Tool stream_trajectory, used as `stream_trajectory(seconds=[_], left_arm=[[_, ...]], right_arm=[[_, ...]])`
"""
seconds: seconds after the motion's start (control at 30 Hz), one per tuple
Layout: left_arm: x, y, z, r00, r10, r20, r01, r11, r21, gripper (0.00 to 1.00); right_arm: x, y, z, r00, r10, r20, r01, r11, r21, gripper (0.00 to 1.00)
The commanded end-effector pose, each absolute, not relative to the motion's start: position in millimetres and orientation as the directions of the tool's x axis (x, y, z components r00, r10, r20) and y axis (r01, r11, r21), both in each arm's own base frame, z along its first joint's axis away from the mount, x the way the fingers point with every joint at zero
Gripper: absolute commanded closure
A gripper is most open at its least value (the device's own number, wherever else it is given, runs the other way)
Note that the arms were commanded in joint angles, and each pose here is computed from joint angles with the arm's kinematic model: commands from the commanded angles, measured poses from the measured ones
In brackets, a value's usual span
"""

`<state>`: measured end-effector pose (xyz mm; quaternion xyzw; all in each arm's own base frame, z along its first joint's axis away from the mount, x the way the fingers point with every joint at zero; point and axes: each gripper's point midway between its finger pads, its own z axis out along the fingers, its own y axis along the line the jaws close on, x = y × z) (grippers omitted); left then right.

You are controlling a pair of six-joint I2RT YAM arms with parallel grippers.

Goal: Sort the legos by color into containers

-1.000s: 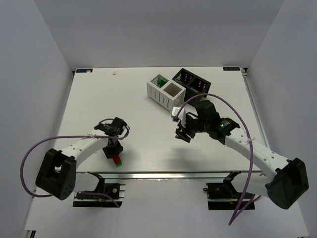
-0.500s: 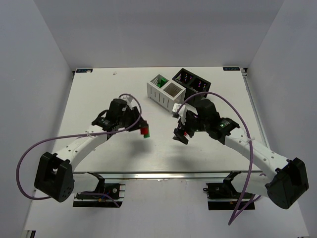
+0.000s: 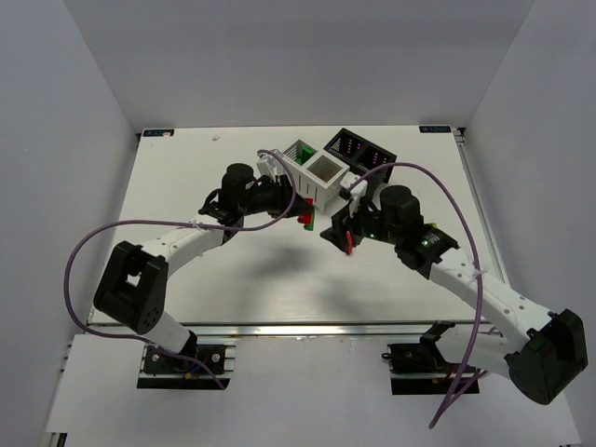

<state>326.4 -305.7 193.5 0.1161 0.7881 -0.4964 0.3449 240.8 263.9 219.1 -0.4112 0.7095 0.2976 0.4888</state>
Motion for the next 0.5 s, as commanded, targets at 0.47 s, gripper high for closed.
stream_trajectory(seconds=[0.47], left_arm=[[335.8, -272.8, 255.0, -0.503, -0.224, -0.835, 0.629, 0.567, -0.532, 1.0]], right_arm=[[278.8, 307.7, 239.2, -0.197, -0.263, -0.945, -0.881, 0.471, 0.053, 0.35]])
